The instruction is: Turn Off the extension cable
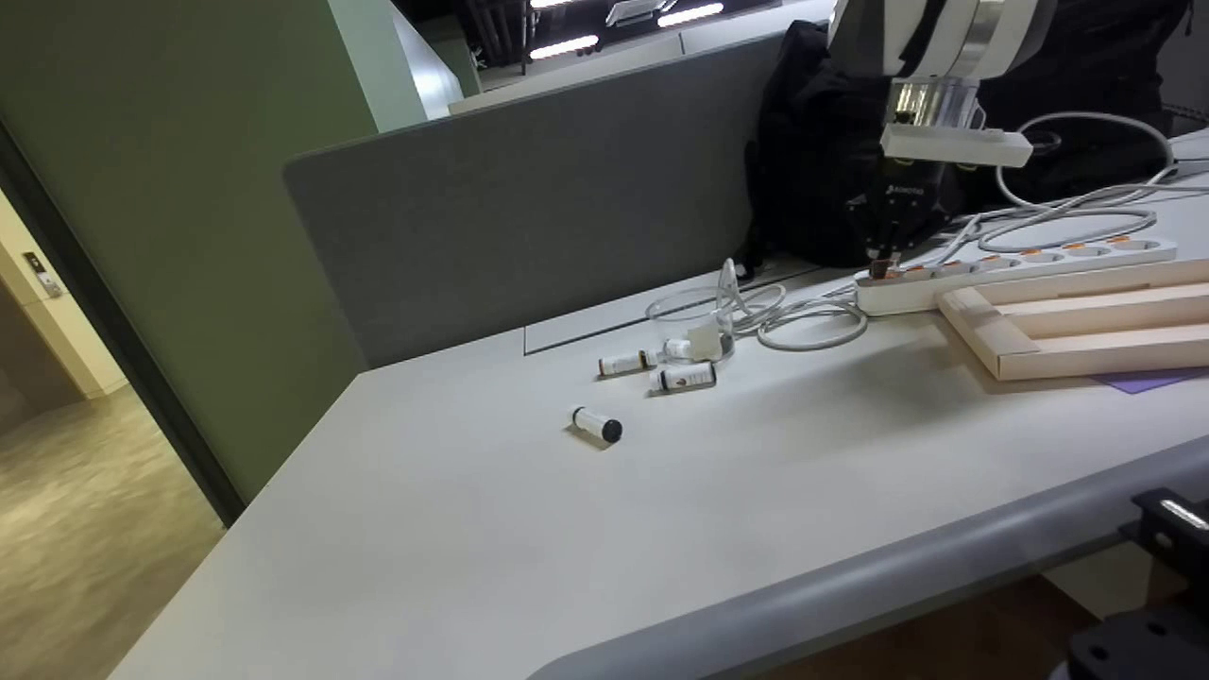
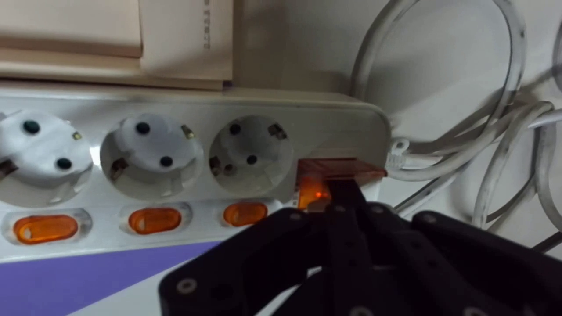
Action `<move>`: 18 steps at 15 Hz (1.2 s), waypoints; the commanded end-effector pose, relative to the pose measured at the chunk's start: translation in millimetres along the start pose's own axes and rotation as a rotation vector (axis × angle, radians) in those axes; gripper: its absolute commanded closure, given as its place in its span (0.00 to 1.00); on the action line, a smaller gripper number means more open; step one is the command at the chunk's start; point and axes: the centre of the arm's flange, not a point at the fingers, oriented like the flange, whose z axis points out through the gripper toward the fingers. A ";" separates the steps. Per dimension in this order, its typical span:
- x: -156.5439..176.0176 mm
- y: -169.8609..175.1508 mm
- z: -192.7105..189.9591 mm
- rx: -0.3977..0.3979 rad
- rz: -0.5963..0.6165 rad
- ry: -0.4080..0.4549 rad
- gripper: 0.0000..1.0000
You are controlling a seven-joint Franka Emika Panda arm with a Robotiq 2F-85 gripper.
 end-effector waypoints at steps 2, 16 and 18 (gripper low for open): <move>9.3 -1.2 6.2 -0.036 0.000 0.001 1.00; -24.3 -40.1 28.4 -0.272 -0.449 -0.046 1.00; -25.6 -51.0 22.7 -0.314 -0.552 -0.059 1.00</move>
